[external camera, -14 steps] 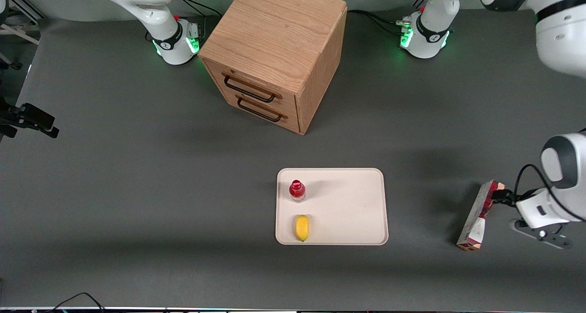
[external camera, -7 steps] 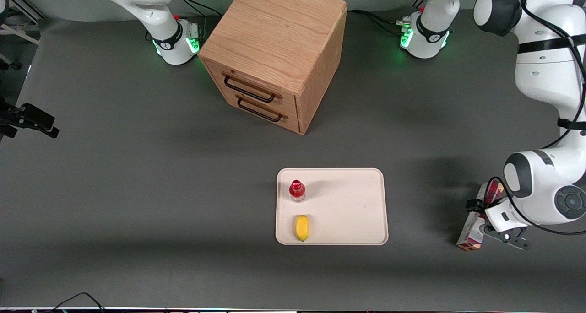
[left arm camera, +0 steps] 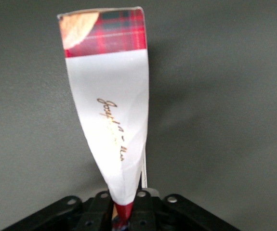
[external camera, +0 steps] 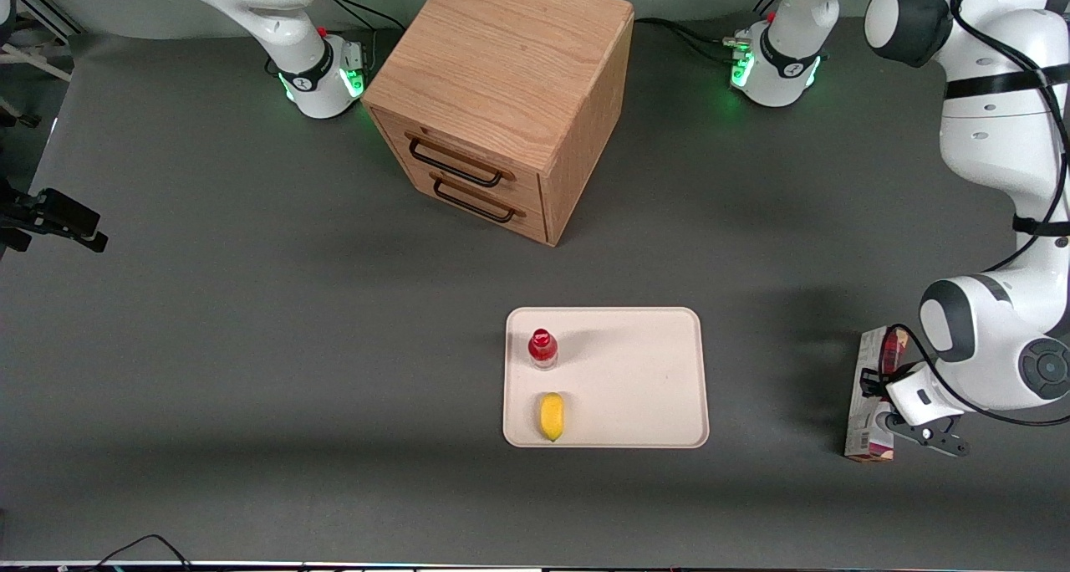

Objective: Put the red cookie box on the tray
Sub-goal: 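Lift the cookie box upright with the left gripper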

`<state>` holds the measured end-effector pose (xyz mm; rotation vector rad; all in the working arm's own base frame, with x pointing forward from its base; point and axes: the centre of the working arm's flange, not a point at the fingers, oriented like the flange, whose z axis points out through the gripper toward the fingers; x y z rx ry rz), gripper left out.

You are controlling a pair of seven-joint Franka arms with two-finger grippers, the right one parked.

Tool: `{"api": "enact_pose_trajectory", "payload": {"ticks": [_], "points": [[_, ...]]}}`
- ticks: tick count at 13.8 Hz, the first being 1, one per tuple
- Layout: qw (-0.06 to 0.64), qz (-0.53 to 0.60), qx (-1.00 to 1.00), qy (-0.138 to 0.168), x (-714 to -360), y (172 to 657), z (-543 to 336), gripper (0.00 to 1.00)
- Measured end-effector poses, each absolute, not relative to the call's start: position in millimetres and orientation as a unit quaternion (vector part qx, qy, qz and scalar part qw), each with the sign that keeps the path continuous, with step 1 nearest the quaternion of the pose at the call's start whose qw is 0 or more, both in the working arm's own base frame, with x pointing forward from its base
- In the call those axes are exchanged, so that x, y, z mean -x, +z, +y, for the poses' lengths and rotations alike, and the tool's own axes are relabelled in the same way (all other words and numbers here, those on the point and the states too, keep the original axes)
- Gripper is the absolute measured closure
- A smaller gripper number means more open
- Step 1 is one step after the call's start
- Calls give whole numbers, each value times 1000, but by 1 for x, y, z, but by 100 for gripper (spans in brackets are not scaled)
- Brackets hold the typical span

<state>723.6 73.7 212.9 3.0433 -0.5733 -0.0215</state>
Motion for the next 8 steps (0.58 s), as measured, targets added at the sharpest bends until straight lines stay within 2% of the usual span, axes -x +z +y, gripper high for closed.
{"api": "enact_pose_trajectory", "payload": {"ticks": [2,4,8], "points": [[28,-182,-983,-7,-726,220,73,91],[48,-178,-983,-20,-733,245,70,91],[71,-136,-987,-50,-735,369,63,91]]}}
